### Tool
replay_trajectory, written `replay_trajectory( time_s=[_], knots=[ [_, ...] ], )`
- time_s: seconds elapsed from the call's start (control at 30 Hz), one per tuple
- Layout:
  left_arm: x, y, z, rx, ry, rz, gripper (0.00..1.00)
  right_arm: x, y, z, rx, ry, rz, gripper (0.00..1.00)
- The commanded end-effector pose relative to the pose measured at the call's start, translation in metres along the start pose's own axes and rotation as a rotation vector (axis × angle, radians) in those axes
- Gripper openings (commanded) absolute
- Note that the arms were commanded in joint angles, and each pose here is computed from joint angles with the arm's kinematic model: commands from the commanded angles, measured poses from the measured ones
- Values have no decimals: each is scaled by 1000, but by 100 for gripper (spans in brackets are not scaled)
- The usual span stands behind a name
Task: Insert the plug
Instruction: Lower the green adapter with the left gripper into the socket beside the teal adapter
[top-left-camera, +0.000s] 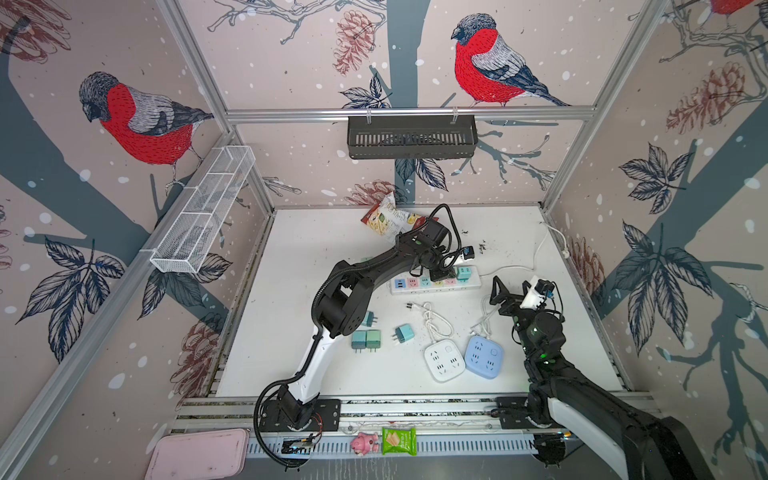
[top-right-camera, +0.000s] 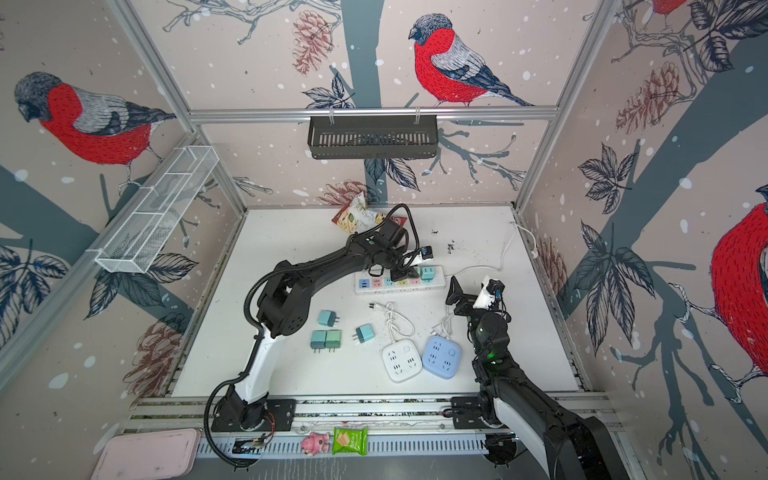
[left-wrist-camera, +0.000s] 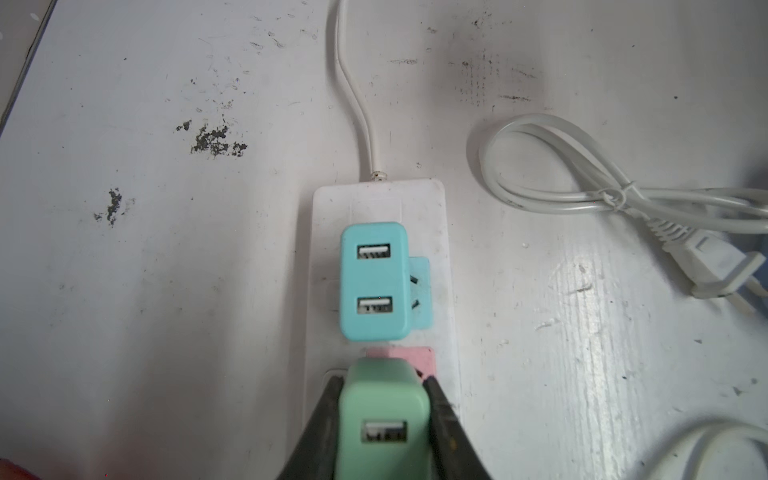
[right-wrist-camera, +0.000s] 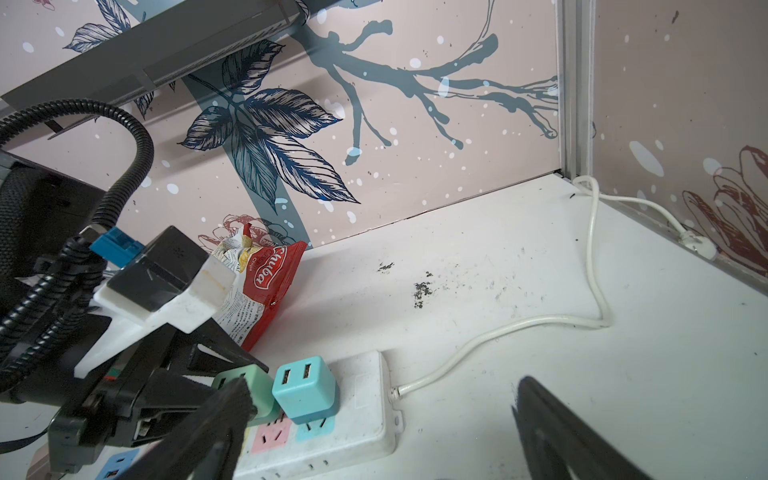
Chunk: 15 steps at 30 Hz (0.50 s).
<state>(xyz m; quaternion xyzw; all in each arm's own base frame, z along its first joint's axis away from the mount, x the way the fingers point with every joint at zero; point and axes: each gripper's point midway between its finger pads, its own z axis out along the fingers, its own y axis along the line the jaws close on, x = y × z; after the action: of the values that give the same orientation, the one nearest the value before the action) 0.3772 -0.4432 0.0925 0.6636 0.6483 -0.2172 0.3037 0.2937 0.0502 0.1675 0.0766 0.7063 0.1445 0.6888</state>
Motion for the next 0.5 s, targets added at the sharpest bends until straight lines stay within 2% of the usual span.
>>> replay_trajectory(
  time_s=[0.0,0.23,0.47],
  knots=[
    [-2,-13,0,98,-60,-5,0,-8,1,1,-2,-27,12,99],
    [3,-14,4,111,-65,0,0,-8,1,1,-1,-27,11,99],
    [16,0,12,40,0,-23,0,-8,1,1,3,-26,12,100]
  ],
)
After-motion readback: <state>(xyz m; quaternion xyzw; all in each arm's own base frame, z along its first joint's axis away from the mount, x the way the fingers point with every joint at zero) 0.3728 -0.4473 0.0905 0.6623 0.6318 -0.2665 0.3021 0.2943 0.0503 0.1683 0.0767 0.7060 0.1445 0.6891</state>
